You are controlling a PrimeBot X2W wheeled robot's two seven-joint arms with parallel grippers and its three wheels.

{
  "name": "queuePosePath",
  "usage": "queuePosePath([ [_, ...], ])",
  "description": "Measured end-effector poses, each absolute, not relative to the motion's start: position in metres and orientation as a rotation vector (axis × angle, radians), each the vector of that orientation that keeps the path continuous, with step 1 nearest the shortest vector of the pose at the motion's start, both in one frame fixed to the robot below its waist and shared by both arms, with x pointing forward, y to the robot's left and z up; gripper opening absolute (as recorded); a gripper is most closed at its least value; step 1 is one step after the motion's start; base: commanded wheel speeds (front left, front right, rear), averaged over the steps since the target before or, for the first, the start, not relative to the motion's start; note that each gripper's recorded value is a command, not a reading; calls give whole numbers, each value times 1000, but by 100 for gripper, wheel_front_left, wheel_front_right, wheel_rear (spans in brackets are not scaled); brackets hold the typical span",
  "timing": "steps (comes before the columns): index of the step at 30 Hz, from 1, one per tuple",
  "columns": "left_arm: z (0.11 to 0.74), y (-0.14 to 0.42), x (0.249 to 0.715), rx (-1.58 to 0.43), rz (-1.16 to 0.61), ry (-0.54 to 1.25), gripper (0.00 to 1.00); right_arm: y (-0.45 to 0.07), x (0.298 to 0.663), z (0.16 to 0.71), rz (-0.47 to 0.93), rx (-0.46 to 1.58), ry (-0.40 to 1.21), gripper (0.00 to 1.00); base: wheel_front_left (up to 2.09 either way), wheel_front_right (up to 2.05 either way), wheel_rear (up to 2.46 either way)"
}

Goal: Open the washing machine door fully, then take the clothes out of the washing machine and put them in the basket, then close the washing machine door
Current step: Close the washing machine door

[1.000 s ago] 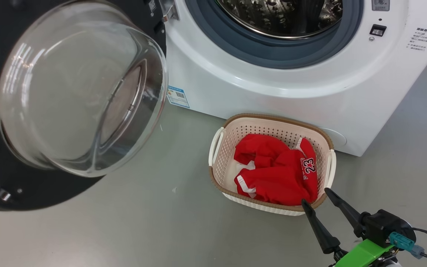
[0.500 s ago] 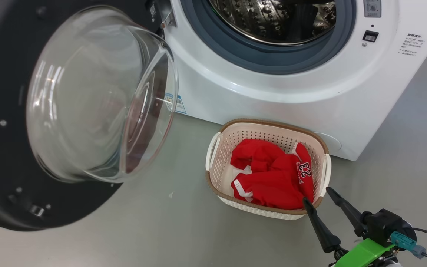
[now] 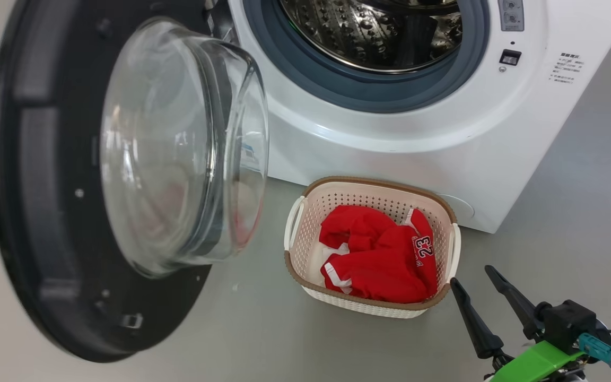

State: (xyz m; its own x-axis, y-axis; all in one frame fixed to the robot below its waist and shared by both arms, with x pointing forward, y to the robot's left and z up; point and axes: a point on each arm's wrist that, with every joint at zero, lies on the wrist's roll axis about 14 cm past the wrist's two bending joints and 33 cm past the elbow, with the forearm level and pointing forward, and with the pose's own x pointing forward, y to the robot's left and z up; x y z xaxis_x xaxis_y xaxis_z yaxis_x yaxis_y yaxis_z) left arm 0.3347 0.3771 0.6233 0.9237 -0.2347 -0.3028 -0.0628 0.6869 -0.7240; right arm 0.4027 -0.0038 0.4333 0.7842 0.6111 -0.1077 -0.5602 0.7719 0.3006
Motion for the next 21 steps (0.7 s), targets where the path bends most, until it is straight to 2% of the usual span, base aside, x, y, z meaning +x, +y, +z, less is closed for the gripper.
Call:
queuePosePath([
  [11,639,306,362,-729,-325,390,0,-25,404,434,574,260,194,100,0,0,0],
  [21,645,249,390,-738,-480,363,0,-45,406,435,507,267,184,100,0,0,0],
])
